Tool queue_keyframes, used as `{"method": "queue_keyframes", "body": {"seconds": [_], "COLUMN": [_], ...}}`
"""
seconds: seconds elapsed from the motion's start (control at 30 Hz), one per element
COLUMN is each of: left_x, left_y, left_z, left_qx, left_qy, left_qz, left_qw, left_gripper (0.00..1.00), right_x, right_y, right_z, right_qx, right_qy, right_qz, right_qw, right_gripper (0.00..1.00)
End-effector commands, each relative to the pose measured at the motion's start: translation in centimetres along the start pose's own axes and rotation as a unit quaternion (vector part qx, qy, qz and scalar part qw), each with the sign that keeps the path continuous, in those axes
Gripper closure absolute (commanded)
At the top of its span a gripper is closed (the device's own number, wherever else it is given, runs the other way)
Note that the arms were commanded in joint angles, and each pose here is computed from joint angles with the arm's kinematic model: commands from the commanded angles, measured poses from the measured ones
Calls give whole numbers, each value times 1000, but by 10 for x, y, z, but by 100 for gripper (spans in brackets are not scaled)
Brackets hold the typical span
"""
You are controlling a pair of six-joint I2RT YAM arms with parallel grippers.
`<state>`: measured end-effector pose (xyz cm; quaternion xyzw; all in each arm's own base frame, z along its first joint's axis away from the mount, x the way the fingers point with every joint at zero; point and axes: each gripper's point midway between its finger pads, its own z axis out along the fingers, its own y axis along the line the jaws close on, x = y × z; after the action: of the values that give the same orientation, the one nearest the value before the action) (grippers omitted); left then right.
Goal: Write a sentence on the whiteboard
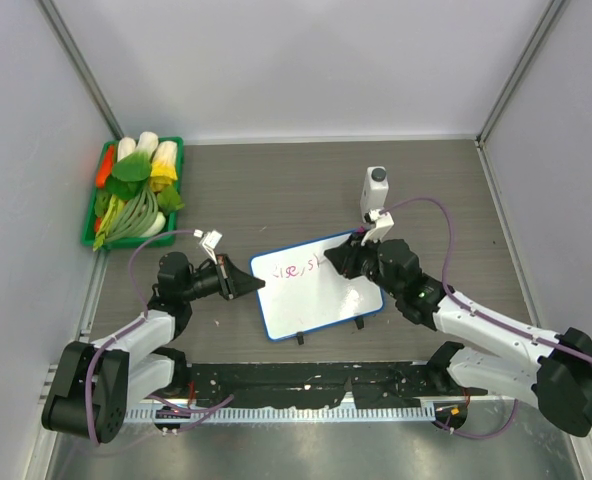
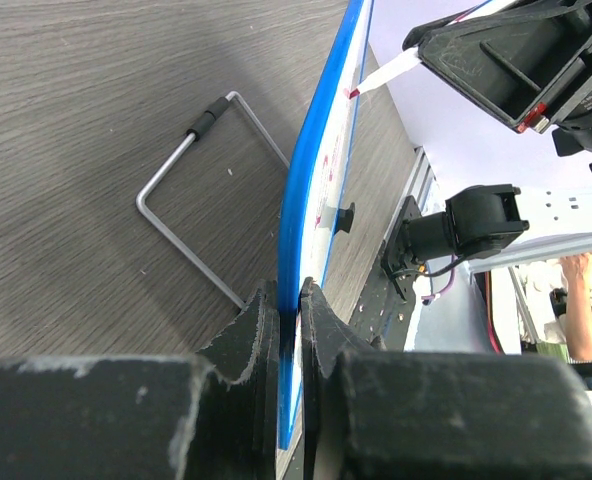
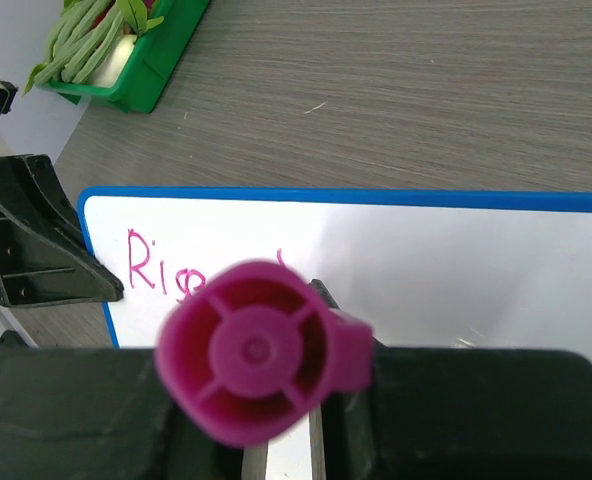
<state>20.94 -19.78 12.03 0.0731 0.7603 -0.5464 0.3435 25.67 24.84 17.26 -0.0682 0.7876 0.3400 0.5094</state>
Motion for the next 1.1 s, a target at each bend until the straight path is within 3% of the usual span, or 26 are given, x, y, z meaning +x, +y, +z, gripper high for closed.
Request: {"method": "queue_keyframes", "body": {"seconds": [0.0, 0.33, 1.07], "left_x": [-4, -4, -3], "left_y": [5, 5, 5], "left_z": [0, 0, 0], "left_qx": [-11, -11, -9], "left_qy": [-13, -13, -10], "left_qz": [29, 29, 27], "left_qw": [999, 999, 1000], "left_gripper": [100, 100, 100], "right_x": [-29, -32, 9], "right_y": [6, -7, -19], "right_z": [6, 6, -5], "right_qx": [6, 40, 38], "right_qy": [-41, -55, -3], "right_qz": [-10, -9, 2], "right_qw": [999, 998, 999], "right_gripper": [99, 99, 99]}}
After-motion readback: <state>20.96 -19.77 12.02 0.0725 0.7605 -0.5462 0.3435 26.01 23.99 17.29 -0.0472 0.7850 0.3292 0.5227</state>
